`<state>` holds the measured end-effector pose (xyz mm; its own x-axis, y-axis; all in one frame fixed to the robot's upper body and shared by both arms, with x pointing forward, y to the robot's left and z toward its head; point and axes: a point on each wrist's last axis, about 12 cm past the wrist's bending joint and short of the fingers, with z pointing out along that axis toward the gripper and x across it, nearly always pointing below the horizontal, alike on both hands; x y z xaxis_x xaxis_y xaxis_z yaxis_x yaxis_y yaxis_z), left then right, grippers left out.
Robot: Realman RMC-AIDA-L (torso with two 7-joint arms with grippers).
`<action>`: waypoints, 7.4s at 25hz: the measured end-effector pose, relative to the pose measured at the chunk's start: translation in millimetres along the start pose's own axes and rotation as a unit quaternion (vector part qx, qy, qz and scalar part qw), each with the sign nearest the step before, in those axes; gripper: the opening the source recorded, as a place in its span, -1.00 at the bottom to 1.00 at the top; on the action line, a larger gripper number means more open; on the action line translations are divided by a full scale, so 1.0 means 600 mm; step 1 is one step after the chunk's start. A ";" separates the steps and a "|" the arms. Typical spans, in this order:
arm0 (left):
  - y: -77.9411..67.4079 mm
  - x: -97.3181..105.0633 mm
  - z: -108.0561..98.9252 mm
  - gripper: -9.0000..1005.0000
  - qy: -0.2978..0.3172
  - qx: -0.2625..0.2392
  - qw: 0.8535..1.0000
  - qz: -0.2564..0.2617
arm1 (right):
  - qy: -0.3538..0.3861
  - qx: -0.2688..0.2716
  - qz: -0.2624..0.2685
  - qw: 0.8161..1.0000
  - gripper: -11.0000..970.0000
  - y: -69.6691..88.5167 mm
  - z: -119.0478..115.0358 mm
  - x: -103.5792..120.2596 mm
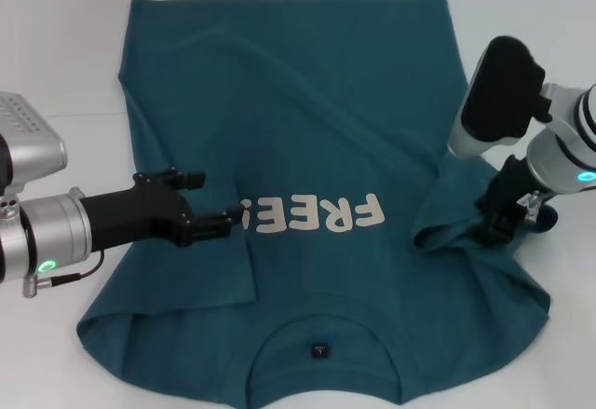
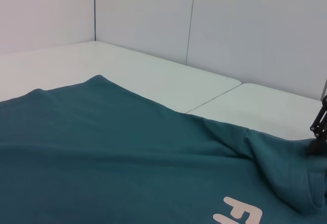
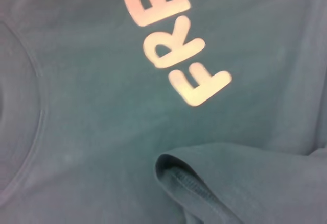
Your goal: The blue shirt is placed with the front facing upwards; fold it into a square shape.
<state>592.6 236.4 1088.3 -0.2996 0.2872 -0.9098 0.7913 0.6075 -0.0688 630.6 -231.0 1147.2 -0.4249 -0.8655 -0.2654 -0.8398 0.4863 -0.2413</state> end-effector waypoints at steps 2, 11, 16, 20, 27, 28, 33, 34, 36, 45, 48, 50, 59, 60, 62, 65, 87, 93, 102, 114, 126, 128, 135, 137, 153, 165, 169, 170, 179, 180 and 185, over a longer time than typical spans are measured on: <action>0.001 0.001 -0.001 0.67 0.001 -0.001 1.000 -0.001 | 0.005 -0.004 -0.003 1.000 -0.08 0.005 0.003 0.001; 0.002 0.001 -0.002 0.67 0.001 -0.003 1.000 0.000 | 0.002 0.016 -0.009 1.000 -0.09 0.004 0.011 0.003; 0.002 0.001 -0.002 0.67 0.001 -0.003 1.000 0.000 | 0.005 0.018 -0.016 1.000 -0.09 0.007 0.015 0.001; 0.003 0.001 -0.002 0.67 0.000 -0.005 1.000 0.000 | 0.016 0.012 -0.029 0.999 -0.09 0.014 0.019 -0.001; 0.004 0.001 -0.003 0.67 0.000 -0.007 1.000 -0.001 | 0.024 0.023 -0.034 0.999 -0.09 0.011 0.023 0.001; 0.004 0.001 -0.002 0.67 0.000 -0.007 1.000 -0.001 | 0.024 0.024 -0.035 0.999 -0.10 0.012 0.025 0.000; 0.003 0.000 -0.001 0.67 0.000 -0.006 1.000 -0.001 | 0.020 0.031 -0.033 0.999 -0.10 0.010 0.029 -0.003; 0.003 0.000 -0.001 0.67 0.000 -0.006 1.000 -0.001 | 0.018 0.033 -0.031 0.999 -0.10 0.009 0.028 -0.003; 0.003 -0.001 -0.001 0.67 -0.001 -0.005 1.000 -0.001 | 0.015 0.036 -0.027 0.999 -0.10 0.006 0.026 -0.004; 0.003 -0.001 -0.002 0.67 -0.001 -0.004 1.000 0.000 | 0.006 0.048 -0.024 0.999 -0.11 0.001 0.019 -0.007; 0.004 -0.002 -0.003 0.67 -0.002 -0.004 1.000 0.001 | 0.005 0.050 -0.024 0.998 -0.11 -0.001 0.016 -0.007; 0.004 -0.002 -0.003 0.67 -0.002 -0.004 1.000 0.001 | 0.006 0.050 -0.026 0.998 -0.11 0.000 0.017 -0.007; 0.005 -0.002 -0.002 0.67 -0.001 -0.006 1.000 0.001 | 0.011 0.048 -0.027 0.998 -0.68 0.000 0.019 -0.004; 0.005 -0.002 -0.002 0.67 -0.001 -0.006 1.000 0.001 | 0.012 0.048 -0.028 0.998 -0.76 0.000 0.018 -0.003; 0.005 -0.002 -0.002 0.67 -0.001 -0.006 1.000 0.001 | 0.014 0.046 -0.030 0.998 -0.92 0.001 0.017 -0.003; 0.005 -0.002 -0.002 0.67 -0.001 -0.006 1.000 0.001 | 0.018 0.038 -0.035 0.999 -0.94 0.003 0.015 -0.003; 0.008 -0.010 -0.001 0.67 -0.007 -0.010 1.000 0.006 | 0.009 -0.026 -0.130 0.991 -0.97 0.026 -0.090 -0.018; 0.009 -0.011 -0.002 0.67 -0.008 -0.012 1.000 0.005 | 0.037 -0.058 -0.169 0.983 -0.97 0.045 -0.095 -0.027; 0.012 -0.010 -0.005 0.67 -0.011 -0.015 1.000 0.001 | 0.067 -0.072 -0.220 0.971 -0.97 0.071 -0.094 -0.051; 0.011 -0.007 -0.004 0.67 -0.010 -0.015 1.000 -0.001 | 0.032 -0.060 -0.258 0.964 -0.97 0.101 -0.077 -0.099; 0.012 -0.006 -0.004 0.67 -0.008 -0.019 1.000 -0.002 | -0.008 -0.051 -0.225 0.973 -0.66 0.103 -0.072 -0.113; 0.013 -0.007 -0.005 0.67 -0.009 -0.020 1.000 -0.002 | -0.025 -0.034 -0.189 0.981 -0.55 0.090 -0.072 -0.114; 0.011 -0.008 -0.003 0.67 -0.010 -0.019 1.000 0.000 | -0.077 -0.014 0.004 0.997 0.04 0.004 -0.075 -0.098; 0.012 -0.009 -0.004 0.67 -0.010 -0.020 1.000 0.001 | -0.081 -0.015 0.064 0.995 0.25 -0.019 -0.083 -0.099; 0.008 -0.005 -0.002 0.67 -0.009 -0.018 1.000 0.001 | -0.019 0.003 0.242 0.970 0.60 -0.053 -0.043 -0.084; 0.009 -0.005 0.001 0.67 -0.007 -0.022 1.000 0.008 | 0.001 0.027 0.200 0.979 0.27 -0.037 -0.005 -0.086; 0.009 -0.006 0.003 0.67 -0.006 -0.022 1.000 0.009 | 0.005 0.028 0.186 0.982 0.00 -0.030 0.002 -0.094; 0.009 -0.006 0.003 0.67 -0.006 -0.022 1.000 0.009 | 0.004 0.030 0.180 0.983 -0.03 -0.028 0.004 -0.097; 0.010 -0.004 0.002 0.67 -0.005 -0.026 1.000 0.008 | 0.003 0.070 0.050 0.996 0.06 -0.007 0.025 -0.124; 0.010 -0.004 0.002 0.67 -0.006 -0.026 1.000 0.008 | 0.003 0.072 0.039 0.997 0.06 -0.006 0.027 -0.125; 0.010 -0.004 0.003 0.67 -0.006 -0.026 1.000 0.008 | 0.005 0.082 0.025 0.996 0.06 -0.013 0.036 -0.123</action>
<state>598.7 238.0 1089.6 -0.2808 0.2886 -0.9154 0.7676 0.6400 -0.0337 676.1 -168.3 1148.6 -0.4683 -0.8406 -0.2722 -0.7511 0.5410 -0.3784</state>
